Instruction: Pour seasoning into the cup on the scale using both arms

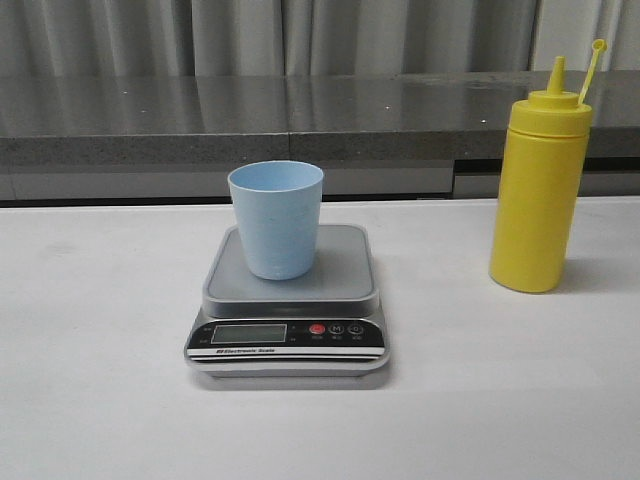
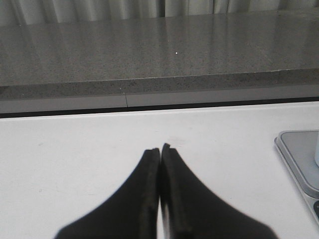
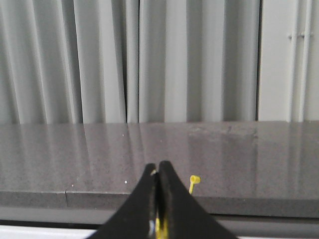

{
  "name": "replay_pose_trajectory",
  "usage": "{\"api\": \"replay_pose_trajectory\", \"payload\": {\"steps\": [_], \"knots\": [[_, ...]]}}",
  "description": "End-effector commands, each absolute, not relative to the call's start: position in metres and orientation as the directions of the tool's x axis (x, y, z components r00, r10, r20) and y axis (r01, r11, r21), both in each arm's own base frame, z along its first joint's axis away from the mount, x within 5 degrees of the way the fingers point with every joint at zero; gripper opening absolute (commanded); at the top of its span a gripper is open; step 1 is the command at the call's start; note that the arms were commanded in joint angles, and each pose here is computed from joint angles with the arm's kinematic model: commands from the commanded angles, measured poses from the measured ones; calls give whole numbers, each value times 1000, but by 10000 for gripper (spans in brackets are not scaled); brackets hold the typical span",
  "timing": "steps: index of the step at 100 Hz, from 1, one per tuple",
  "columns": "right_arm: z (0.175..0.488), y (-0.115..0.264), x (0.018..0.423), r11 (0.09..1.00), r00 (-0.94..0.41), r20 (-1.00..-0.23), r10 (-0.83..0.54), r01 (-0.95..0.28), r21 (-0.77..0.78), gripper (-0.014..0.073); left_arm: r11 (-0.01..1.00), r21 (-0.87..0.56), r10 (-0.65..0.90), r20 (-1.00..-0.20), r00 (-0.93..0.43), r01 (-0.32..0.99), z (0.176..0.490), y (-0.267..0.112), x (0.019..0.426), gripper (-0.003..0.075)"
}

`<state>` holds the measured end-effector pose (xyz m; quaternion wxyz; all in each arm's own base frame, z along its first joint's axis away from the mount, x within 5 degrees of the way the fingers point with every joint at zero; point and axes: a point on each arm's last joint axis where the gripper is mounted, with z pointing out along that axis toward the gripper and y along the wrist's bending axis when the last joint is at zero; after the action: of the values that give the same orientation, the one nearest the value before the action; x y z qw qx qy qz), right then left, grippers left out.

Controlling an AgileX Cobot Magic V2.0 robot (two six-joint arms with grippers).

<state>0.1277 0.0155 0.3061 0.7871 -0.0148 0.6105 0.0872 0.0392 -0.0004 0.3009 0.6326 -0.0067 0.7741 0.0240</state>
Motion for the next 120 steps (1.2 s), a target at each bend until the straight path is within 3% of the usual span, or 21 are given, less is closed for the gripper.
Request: {"api": "replay_pose_trajectory", "payload": {"steps": [1,26,76,94,120], "knots": [[324,11,117,989,337,-935,105,-133,63,-67,999,13,8,-994,-108,-51,315,0,39,-20],[306,0,94,999,181,-983,31,-12,30,-67,999,13,8,-994,-108,-51,315,0,39,-20],[244,0,59,999,222,-974,44,7,47,-67,999,13,8,-994,-108,-51,315,0,39,-20],[218,-1,56,998,168,-984,58,18,62,-67,999,13,8,-994,-108,-51,315,0,39,-20],[209,-2,54,997,83,-995,60,38,64,-67,999,13,8,-994,-108,-51,315,0,39,-20]]}}
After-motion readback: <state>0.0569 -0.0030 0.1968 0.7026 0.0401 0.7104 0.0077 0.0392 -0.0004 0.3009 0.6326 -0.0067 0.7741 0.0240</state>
